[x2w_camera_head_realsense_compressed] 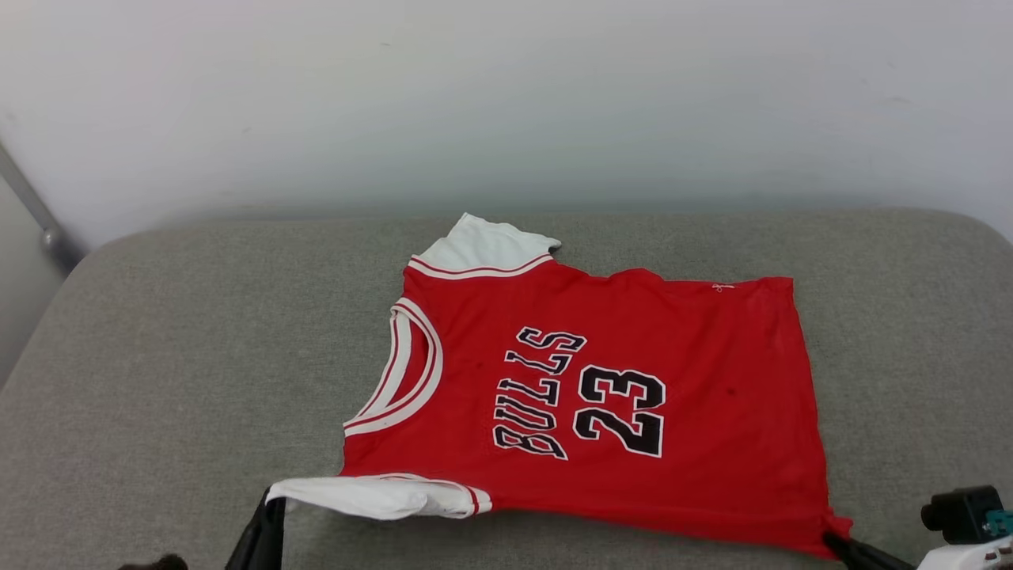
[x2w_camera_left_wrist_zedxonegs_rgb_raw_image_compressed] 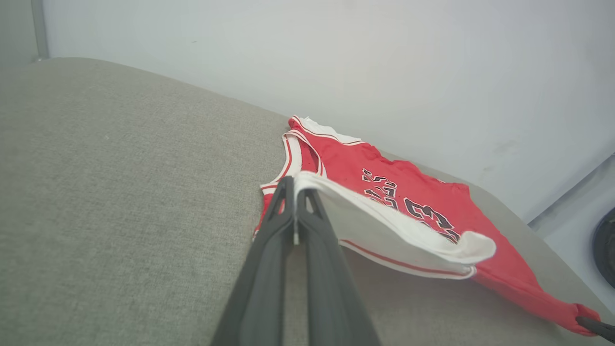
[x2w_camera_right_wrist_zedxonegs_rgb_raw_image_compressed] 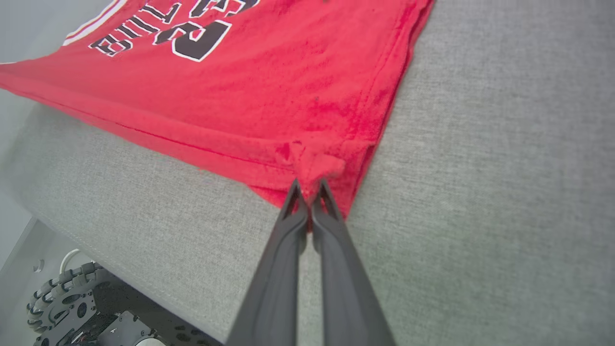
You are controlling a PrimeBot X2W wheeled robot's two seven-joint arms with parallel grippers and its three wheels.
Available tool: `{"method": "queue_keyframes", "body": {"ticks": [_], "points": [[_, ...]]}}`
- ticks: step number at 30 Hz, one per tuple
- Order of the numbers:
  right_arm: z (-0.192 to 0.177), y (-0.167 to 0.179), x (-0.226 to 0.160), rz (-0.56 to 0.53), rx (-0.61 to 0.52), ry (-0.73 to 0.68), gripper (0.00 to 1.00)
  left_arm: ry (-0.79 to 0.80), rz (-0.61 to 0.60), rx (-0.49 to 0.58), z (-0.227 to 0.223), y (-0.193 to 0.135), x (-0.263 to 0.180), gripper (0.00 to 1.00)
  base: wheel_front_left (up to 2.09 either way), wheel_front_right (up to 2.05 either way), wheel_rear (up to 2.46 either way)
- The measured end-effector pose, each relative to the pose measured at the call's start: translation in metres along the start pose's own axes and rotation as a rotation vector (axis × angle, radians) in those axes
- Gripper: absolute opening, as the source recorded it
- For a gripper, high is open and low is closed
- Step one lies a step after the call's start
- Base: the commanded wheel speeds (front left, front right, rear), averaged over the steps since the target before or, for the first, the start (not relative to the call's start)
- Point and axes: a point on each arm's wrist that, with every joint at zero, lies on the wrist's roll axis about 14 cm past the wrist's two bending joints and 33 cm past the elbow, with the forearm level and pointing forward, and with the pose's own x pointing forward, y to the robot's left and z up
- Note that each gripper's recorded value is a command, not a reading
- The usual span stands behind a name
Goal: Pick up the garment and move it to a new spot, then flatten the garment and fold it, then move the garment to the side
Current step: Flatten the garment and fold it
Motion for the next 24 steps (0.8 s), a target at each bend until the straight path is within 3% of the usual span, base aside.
{"method": "queue_keyframes", "body": {"ticks": [15,24], "points": [[0.027,-0.020,0.038,-0.040,0.000,-0.001,0.00,0.114,-0.110,0.195,0.004,0.009,0.090,0.00,0.00,0.00,0.00],[0.033,-0.026,0.054,-0.048,0.003,0.017,0.00,0.205,-0.229,0.266,-0.024,-0.016,0.141,0.00,0.00,0.00,0.00]]}}
